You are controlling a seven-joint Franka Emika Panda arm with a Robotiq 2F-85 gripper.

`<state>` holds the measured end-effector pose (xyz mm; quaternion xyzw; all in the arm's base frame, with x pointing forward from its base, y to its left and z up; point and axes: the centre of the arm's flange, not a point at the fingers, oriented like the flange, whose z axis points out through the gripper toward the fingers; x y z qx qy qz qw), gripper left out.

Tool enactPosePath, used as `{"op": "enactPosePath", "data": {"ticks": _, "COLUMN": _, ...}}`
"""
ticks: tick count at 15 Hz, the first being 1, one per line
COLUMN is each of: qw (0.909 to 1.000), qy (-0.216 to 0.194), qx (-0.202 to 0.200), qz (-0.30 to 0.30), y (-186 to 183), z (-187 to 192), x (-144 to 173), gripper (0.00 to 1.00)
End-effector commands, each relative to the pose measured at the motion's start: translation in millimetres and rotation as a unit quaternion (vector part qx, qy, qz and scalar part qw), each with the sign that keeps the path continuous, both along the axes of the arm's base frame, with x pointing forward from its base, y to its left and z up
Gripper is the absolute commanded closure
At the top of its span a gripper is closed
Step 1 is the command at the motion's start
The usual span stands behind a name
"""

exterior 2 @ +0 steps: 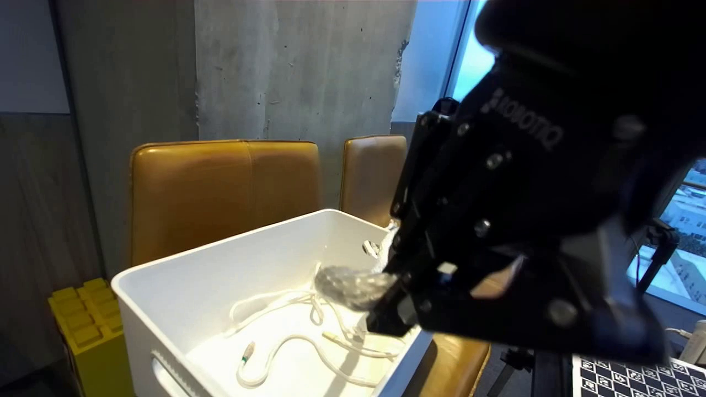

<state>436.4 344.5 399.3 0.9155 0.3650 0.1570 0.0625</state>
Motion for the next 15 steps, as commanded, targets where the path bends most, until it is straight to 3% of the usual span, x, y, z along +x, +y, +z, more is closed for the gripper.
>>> {"op": "enactPosePath", "data": {"ticks": 1, "qw": 0.999, "qy": -0.022, "qx": 0.006, "qz": -0.038, "y": -16.9, "z": 32.4, "x": 65.3, "gripper": 0.98}}
{"op": "enactPosePath", "data": {"ticks": 7, "qw": 0.9933, "qy": -0.057, "qx": 0.041, "qz": -0.092, "y": -44.8, "z": 103.4, "x": 140.6, "gripper": 0.98}}
{"op": "enactPosePath", "data": {"ticks": 15, "qw": 0.9868, "qy": -0.116, "qx": 0.082, "qz": -0.078, "y": 1.6, "z": 235.8, "x": 130.4, "gripper": 0.98}}
